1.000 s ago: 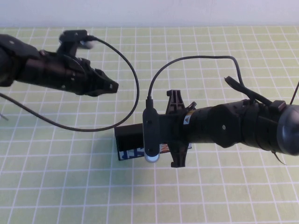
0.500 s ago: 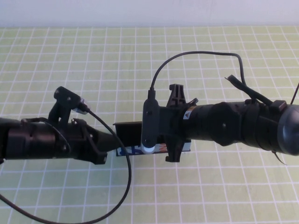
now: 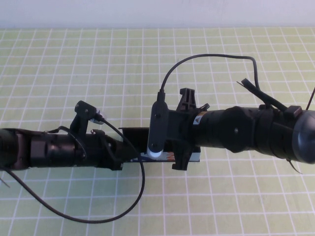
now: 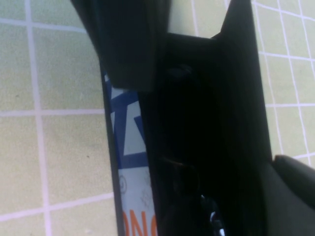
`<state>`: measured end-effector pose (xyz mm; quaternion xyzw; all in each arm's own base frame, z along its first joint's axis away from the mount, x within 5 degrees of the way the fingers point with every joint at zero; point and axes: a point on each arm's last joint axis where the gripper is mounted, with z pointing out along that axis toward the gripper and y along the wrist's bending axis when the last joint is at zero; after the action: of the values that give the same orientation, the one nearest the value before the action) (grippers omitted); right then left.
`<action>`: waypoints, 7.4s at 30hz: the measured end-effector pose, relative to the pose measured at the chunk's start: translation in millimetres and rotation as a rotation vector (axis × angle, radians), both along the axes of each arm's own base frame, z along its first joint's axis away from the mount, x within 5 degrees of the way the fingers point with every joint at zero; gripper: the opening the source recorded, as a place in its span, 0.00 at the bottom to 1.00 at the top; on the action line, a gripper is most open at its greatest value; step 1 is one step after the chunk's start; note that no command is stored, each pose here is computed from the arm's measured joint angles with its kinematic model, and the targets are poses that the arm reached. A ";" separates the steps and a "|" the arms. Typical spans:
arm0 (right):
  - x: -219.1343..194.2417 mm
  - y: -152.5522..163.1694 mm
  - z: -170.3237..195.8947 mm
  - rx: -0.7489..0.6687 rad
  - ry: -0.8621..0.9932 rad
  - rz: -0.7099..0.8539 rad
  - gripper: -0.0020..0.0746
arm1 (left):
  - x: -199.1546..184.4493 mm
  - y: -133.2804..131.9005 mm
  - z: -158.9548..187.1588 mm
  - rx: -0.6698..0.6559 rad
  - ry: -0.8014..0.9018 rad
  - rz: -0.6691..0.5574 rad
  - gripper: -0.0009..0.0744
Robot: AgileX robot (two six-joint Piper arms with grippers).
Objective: Take glasses out of glasses case
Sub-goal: Pick up the glasses from the glasses case
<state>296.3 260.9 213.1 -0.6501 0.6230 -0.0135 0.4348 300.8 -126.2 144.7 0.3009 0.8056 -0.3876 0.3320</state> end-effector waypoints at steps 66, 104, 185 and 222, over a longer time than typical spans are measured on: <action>-34.1 -6.0 65.5 0.424 0.343 -0.155 0.19 | 26.0 10.8 -3.6 0.035 -0.169 -0.034 0.01; 42.4 -15.6 11.1 0.560 0.494 -0.639 0.00 | 25.8 10.6 -3.4 0.022 -0.146 -0.023 0.01; 39.3 47.7 11.0 -0.237 0.721 -0.211 0.41 | 44.5 23.8 11.6 -0.015 0.013 0.186 0.01; 51.0 50.5 17.5 -0.204 0.639 -0.276 0.40 | 44.1 23.9 11.1 -0.007 0.011 0.180 0.01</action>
<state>347.3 311.4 230.6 -0.5714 0.8047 0.0698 0.1453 344.9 -102.3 155.9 0.2238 0.8299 -0.3609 0.3620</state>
